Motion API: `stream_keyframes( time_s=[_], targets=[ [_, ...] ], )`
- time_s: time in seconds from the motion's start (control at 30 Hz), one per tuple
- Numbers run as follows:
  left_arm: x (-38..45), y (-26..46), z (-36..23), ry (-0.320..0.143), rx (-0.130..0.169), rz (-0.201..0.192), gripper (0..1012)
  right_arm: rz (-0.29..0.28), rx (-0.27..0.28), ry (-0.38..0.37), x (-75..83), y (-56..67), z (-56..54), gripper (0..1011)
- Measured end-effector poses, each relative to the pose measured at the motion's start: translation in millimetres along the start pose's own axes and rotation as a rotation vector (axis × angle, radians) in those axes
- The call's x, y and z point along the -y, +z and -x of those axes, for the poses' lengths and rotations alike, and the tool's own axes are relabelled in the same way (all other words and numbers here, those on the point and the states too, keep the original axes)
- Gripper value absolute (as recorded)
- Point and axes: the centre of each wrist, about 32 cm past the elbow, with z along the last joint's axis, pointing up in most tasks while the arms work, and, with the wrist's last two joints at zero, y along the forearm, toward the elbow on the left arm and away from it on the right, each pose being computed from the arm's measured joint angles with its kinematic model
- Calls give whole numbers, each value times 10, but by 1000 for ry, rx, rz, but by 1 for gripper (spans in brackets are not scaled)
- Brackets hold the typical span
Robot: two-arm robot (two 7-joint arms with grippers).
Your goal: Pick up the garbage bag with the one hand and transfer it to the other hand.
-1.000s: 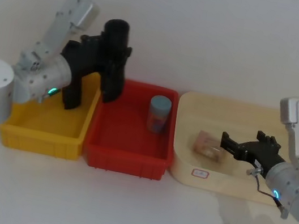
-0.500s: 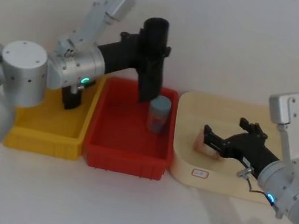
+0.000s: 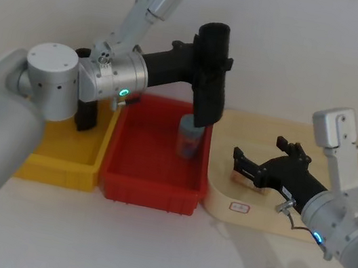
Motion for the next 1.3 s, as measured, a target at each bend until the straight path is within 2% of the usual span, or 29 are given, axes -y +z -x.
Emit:
stream_keyframes(
  time_s=[0.13, 0.43, 0.6, 0.8, 1.0, 1.3],
  targets=[
    [53, -13, -12, -20, -24, 9, 376, 28, -15, -16, -69, -21, -19, 1000],
    [135, -68, -35, -45, -65, 20, 376, 90, -62, -31, -353, -24, -109, 999],
    [159, -99, -49, -46, -74, 18, 375, 88, -66, -14, -445, 16, -119, 1000],
    [199, -149, -75, -42, -78, 9, 376, 59, -53, 23, -513, 107, -107, 1000],
    [243, -181, -94, -35, -75, 2, 376, 25, -26, 65, -524, 213, -85, 999],
    [348, -197, -108, -25, -71, -1, 376, 9, 2, 112, -535, 310, -54, 1000]
  ],
)
